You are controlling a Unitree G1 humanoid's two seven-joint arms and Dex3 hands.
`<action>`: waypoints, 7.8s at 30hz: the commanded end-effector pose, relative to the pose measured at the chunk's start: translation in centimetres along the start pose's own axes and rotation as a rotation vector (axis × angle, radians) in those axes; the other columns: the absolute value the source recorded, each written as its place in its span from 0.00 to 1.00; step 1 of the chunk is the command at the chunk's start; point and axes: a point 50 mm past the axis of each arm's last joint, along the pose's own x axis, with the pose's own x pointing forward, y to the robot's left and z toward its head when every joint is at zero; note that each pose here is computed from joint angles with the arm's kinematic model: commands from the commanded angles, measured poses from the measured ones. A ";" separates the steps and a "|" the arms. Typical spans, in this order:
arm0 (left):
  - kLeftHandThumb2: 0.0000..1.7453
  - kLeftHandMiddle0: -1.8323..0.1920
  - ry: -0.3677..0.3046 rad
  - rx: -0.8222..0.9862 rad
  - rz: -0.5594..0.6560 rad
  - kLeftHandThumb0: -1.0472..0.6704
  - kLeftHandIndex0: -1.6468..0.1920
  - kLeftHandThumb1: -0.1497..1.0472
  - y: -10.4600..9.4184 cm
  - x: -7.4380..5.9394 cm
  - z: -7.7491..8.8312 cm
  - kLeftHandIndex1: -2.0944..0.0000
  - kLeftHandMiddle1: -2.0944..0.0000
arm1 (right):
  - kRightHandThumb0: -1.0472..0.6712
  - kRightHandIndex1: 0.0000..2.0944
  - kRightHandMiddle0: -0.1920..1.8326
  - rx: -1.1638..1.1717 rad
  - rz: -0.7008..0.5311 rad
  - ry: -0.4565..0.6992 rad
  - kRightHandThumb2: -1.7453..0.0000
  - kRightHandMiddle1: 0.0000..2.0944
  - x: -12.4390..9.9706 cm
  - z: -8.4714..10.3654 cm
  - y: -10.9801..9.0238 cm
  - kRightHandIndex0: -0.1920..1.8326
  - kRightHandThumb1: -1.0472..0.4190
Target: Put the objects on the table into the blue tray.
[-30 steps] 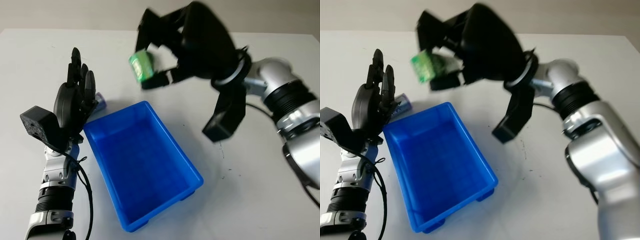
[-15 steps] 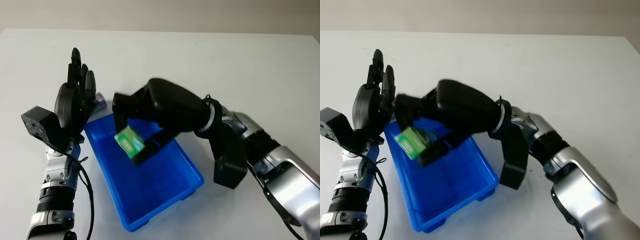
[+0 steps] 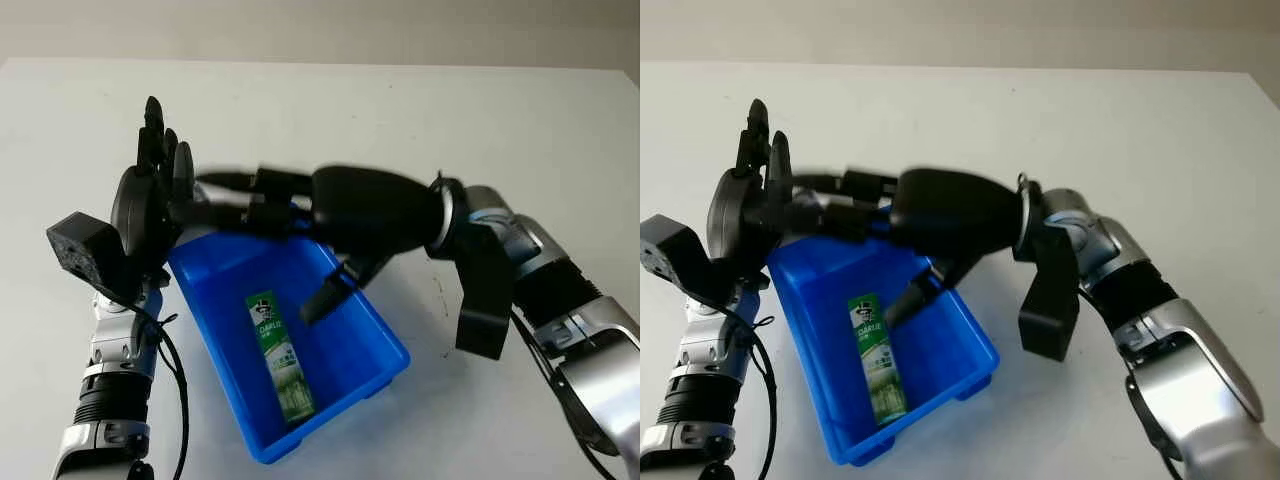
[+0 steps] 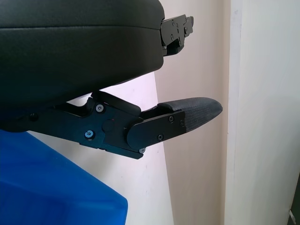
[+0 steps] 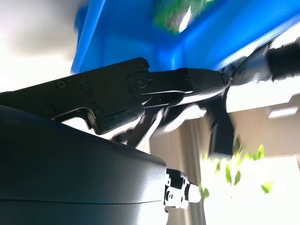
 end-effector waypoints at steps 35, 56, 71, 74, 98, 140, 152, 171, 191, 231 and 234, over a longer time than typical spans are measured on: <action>0.36 1.00 -0.031 -0.016 0.005 0.23 1.00 1.00 0.9 0.3 0.4 1.00 1.00 | 0.18 0.00 0.00 0.866 -0.884 1.091 0.62 0.00 -17.3 -5.0 5.6 0.00 0.00; 0.03 0.84 0.318 1.075 0.161 0.20 0.84 0.96 5.6 4.2 15.0 0.97 0.43 | 0.18 0.00 0.00 0.863 -0.874 1.039 0.61 0.00 -16.2 -5.0 5.2 0.00 0.00; 0.03 1.00 0.560 1.175 -0.059 0.11 0.90 0.98 4.0 4.8 8.6 0.98 0.27 | 0.20 0.00 0.00 0.867 -0.893 1.040 0.59 0.00 -16.2 -5.0 5.4 0.00 0.00; 0.04 0.97 0.587 1.230 -0.112 0.10 0.91 0.99 3.8 4.6 7.3 0.98 0.60 | 0.20 0.00 0.00 0.851 -0.895 1.041 0.58 0.00 -16.4 -4.9 5.3 0.00 0.00; 0.03 0.95 0.742 1.659 -0.234 0.18 0.80 0.95 5.4 -0.5 5.5 0.84 0.40 | 0.20 0.00 0.00 0.848 -0.889 1.024 0.58 0.00 -16.6 -5.2 5.1 0.00 0.00; 0.23 0.57 0.221 1.574 0.041 0.42 0.78 1.00 7.6 3.3 7.6 0.00 0.00 | 0.21 0.00 0.00 0.884 -0.931 1.007 0.61 0.00 -16.8 -5.0 5.5 0.00 0.00; 0.26 0.47 -0.006 1.434 0.222 0.39 0.67 1.00 6.5 3.5 13.2 0.00 0.00 | 0.22 0.00 0.00 0.913 -0.937 1.009 0.61 0.00 -16.9 -5.0 5.8 0.00 0.00; 0.30 0.50 -0.051 1.206 -0.294 0.40 0.71 1.00 -2.3 -5.5 14.2 0.00 0.00 | 0.23 0.00 0.00 0.912 -0.928 1.002 0.60 0.00 -16.8 -4.8 5.7 0.00 0.00; 0.19 0.93 0.136 1.257 -0.621 0.26 0.98 1.00 -3.6 -6.9 12.3 0.90 0.98 | 0.22 0.00 0.00 0.902 -0.913 1.026 0.61 0.00 -16.7 -4.8 5.8 0.00 0.00; 0.33 0.99 0.071 0.072 0.289 0.22 0.99 1.00 4.2 -1.1 0.1 0.99 0.98 | 0.21 0.00 0.00 0.921 -0.945 0.931 0.61 0.00 -13.0 -5.9 4.5 0.00 0.00; 0.32 0.98 0.076 0.080 0.281 0.21 0.98 1.00 3.8 -1.0 -0.1 0.98 0.97 | 0.21 0.00 0.00 0.921 -0.950 0.938 0.61 0.00 -13.1 -6.0 4.4 0.00 0.00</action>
